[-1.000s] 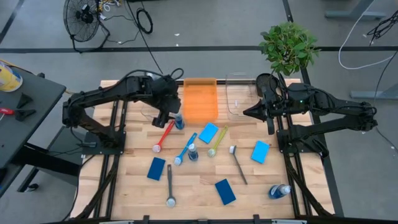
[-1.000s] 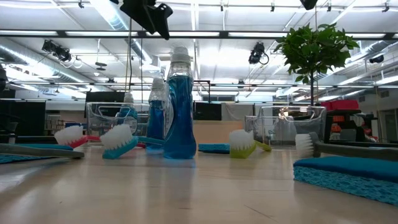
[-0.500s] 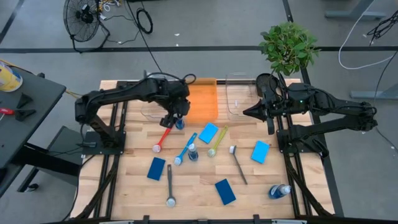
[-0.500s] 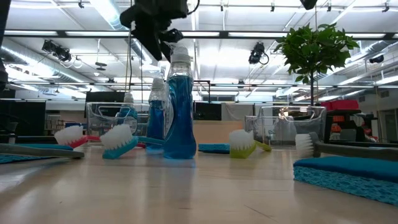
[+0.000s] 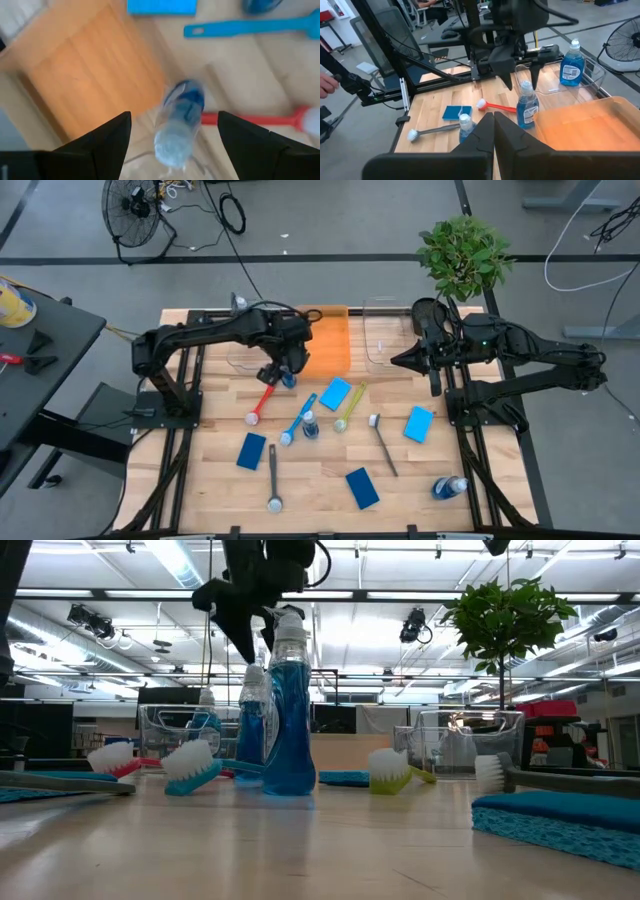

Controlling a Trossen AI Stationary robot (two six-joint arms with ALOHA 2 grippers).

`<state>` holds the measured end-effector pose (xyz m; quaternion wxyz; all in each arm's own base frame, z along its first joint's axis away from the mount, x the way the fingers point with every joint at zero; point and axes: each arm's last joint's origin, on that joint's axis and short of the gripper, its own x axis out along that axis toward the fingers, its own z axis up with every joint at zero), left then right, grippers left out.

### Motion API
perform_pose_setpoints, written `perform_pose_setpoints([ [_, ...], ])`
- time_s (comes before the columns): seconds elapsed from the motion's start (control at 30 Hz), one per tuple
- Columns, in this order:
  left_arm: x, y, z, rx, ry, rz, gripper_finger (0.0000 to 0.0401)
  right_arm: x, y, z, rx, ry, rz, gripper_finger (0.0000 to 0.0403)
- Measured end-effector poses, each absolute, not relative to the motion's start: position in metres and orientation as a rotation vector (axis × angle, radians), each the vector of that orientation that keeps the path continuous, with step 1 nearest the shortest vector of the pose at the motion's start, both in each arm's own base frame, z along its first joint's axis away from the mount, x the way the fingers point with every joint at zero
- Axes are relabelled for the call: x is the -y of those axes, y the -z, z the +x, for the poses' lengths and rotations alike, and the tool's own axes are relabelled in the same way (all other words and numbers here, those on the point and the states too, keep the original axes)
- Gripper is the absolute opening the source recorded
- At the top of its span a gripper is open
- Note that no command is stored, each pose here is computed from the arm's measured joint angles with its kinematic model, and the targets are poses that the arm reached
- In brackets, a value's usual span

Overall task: Pick & Place Kitchen Sink Supplies
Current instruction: Put the dish soap into the left transparent bin

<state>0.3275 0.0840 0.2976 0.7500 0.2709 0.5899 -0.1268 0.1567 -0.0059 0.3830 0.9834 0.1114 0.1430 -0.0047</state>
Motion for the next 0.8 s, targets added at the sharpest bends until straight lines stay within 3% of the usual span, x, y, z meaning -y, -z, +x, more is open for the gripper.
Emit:
perform_pose_setpoints([
  [0.8,-0.102,-0.297,0.320,-1.306,0.298,0.568,0.0298,0.006,-0.383,0.157,-0.288,0.010,0.224,0.0011],
])
